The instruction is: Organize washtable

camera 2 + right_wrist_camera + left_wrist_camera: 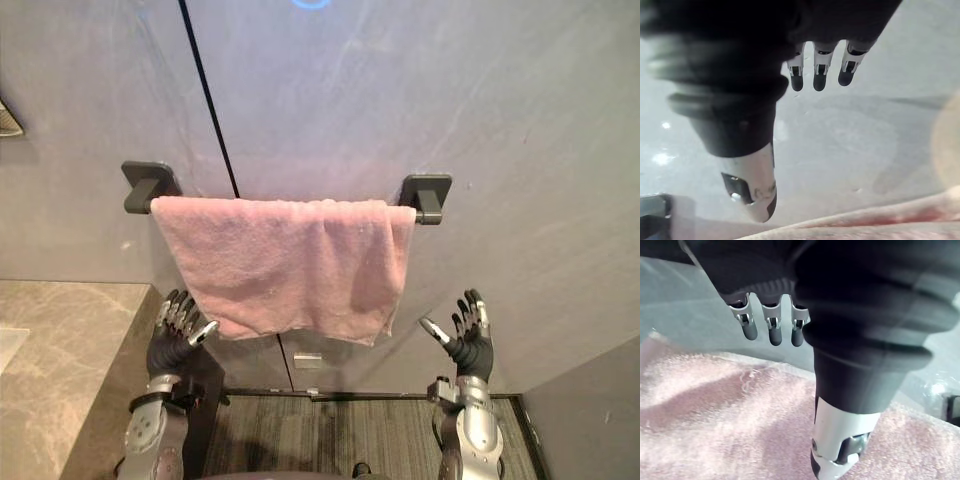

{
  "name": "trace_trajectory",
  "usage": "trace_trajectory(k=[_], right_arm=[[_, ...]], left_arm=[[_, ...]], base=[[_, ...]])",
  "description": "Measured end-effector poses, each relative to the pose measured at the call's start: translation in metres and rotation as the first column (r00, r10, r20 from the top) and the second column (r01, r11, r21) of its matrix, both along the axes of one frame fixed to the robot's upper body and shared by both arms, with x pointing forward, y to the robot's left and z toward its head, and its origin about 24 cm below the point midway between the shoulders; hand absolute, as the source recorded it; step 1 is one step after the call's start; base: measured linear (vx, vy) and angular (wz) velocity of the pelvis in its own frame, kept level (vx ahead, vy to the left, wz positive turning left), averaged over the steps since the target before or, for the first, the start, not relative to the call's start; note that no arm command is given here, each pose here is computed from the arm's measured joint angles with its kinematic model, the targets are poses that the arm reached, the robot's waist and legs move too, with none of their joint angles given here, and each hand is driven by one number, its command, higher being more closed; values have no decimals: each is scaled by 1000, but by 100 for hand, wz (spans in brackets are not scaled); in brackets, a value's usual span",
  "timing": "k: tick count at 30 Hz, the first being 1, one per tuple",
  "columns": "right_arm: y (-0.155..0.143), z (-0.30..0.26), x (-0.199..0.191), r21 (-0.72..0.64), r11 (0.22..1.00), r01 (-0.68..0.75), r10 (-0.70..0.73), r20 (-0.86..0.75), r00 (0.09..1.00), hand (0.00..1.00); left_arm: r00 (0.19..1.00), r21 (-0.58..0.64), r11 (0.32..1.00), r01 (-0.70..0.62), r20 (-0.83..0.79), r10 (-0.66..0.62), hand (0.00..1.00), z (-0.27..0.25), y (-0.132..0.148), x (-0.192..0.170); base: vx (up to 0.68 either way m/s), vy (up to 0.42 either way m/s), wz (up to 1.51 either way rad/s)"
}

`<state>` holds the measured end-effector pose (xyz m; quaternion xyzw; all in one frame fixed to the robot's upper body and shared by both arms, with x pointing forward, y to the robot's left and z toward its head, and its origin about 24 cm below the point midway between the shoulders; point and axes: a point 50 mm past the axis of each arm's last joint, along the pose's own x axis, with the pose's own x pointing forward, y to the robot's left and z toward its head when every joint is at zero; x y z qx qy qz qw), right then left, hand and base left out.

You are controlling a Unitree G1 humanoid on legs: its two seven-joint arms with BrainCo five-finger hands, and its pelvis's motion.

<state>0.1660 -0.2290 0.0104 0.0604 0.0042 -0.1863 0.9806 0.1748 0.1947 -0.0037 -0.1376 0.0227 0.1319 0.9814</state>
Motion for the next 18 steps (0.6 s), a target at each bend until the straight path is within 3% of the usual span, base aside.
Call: trace_trajectory(k=[4,11,18], right_arm=[[8,-16,-23,-18,999,-33,31,-115,993,0],[35,-51,-60,68,990,-126,141,-304,942,0],[51,-105,-89,125,972,-197,233,-558,797,0]], left_arm=[[998,-21,999,-26,-66,25,0,-12,-1,-18],[966,-30,999,-37,-259,28,0,-46,-3,-53],[856,-25,1000,6,-516,-18,0,-96,-12,-81]], base=[[-5,-5,2],[-9,-5,4],[19,-2,1]])
